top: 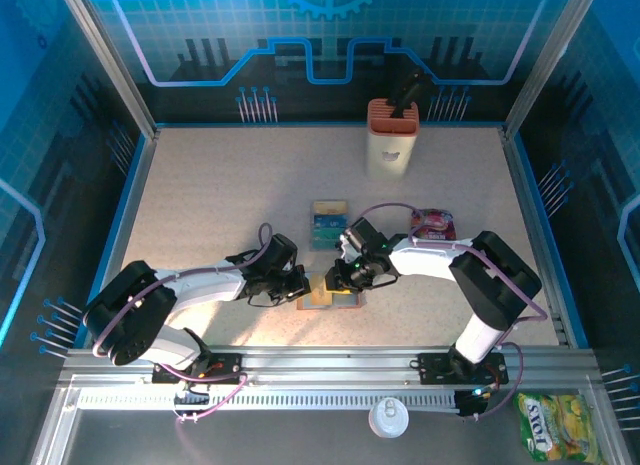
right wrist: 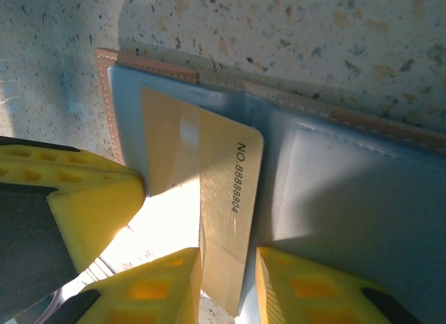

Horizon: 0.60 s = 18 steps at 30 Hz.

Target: Take the credit cards out of the card holder

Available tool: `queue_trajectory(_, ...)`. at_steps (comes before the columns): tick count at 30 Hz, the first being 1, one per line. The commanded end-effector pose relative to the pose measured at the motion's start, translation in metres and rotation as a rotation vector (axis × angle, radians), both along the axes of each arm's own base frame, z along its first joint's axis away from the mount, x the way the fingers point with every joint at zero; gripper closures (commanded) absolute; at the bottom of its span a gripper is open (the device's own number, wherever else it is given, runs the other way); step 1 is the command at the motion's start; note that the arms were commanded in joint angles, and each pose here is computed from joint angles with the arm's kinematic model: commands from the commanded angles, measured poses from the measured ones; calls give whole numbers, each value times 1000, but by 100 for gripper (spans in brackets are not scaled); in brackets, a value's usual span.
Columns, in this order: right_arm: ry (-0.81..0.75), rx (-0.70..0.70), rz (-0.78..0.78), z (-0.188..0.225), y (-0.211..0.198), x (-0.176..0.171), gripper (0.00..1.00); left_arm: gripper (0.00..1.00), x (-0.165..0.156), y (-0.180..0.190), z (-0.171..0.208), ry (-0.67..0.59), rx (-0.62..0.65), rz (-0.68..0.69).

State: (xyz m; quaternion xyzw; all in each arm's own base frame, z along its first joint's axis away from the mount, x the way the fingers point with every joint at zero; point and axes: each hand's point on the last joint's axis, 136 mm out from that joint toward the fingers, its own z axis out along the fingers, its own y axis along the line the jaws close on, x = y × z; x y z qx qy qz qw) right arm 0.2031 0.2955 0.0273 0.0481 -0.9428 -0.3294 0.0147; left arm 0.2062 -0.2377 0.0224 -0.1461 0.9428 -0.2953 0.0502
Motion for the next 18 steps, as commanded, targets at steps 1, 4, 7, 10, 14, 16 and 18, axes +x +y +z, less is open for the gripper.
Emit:
queue_trajectory(1,18,21,-6,-4,-1,-2,73,100,-6,6,-7,27,43,-8)
queue_trajectory(4,13,42,-12,-1,2,-1,75,100,-7,7,-8,31,46,-6)
queue_trajectory(7,5,52,-19,1,3,0,76,100,-7,7,-9,33,48,-5)
queue_trajectory(10,4,56,-19,2,3,1,77,100,-7,8,-9,31,50,-5)
queue_trajectory(14,7,56,-18,0,3,0,78,100,-7,7,-8,31,48,-4)
queue_trajectory(16,6,59,-20,1,3,0,80,100,-7,7,-8,29,47,-3)
queue_trajectory(18,3,63,-21,2,3,0,81,100,-7,8,-8,30,48,-2)
